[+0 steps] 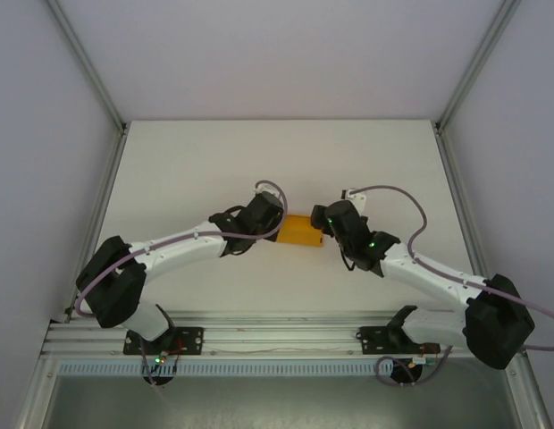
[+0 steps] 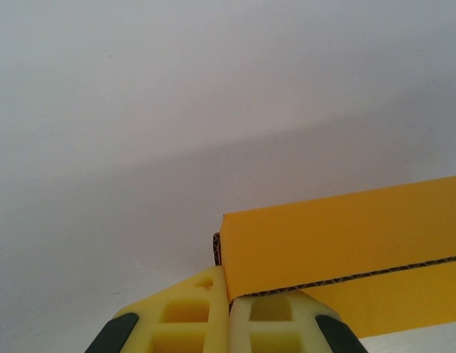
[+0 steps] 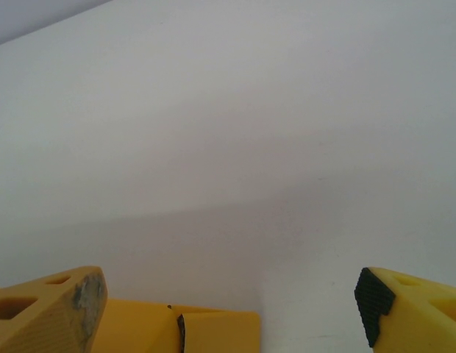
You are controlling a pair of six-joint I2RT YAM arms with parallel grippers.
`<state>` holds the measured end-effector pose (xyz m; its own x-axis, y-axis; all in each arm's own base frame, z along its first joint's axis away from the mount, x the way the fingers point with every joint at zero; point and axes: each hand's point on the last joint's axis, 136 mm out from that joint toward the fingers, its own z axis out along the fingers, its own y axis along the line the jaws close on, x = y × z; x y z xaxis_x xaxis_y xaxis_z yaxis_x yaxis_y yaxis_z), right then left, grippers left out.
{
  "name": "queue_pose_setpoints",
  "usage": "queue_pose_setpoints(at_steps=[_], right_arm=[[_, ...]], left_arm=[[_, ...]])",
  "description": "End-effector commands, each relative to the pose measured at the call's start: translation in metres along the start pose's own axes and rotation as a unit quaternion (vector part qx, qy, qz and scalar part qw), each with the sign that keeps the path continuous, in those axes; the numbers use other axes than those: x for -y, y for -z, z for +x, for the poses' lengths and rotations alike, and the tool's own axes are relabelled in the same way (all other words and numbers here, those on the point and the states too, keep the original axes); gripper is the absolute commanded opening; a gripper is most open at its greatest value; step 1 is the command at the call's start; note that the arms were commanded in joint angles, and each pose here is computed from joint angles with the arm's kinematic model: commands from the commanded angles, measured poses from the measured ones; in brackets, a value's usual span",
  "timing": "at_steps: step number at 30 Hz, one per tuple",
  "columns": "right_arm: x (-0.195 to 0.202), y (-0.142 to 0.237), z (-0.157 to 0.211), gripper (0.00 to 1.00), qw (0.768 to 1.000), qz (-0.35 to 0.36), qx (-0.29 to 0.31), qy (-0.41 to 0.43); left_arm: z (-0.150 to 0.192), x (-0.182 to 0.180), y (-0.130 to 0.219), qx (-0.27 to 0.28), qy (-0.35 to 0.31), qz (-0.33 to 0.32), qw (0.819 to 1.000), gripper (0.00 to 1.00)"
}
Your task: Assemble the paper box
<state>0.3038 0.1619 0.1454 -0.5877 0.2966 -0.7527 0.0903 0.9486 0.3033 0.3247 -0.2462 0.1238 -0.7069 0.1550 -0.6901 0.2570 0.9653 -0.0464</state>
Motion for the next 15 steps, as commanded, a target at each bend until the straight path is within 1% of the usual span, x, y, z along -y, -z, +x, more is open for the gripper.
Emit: queue_pose_setpoints(at_steps=[1, 5, 7, 8, 11, 15], right_arm=[[0.025, -0.006, 0.021, 0.87, 0.999, 0.046, -0.023, -0.009], [0.036, -0.013, 0.045, 0.85, 0.997, 0.054, -0.05, -0.012], [0.041, -0.014, 0.054, 0.84, 0.996, 0.059, -0.062, -0.01], [0.043, -0.014, 0.058, 0.84, 0.996, 0.06, -0.067, -0.011], [0.049, -0.014, 0.066, 0.83, 0.995, 0.062, -0.074, -0.009], [0.053, -0.016, 0.075, 0.81, 0.994, 0.067, -0.088, -0.003]], left_arm=[[0.023, -0.008, -0.005, -0.047, -0.035, -0.026, 0.998, 0.0], [0.022, 0.001, -0.002, -0.046, -0.044, -0.006, 0.998, 0.04], [0.019, 0.006, 0.002, -0.043, -0.045, 0.005, 0.998, 0.11], [0.018, 0.008, 0.004, -0.042, -0.045, 0.012, 0.998, 0.18], [0.013, 0.012, 0.013, -0.037, -0.043, 0.029, 0.998, 0.33], [0.013, 0.013, 0.027, -0.043, -0.046, 0.046, 0.997, 0.48]])
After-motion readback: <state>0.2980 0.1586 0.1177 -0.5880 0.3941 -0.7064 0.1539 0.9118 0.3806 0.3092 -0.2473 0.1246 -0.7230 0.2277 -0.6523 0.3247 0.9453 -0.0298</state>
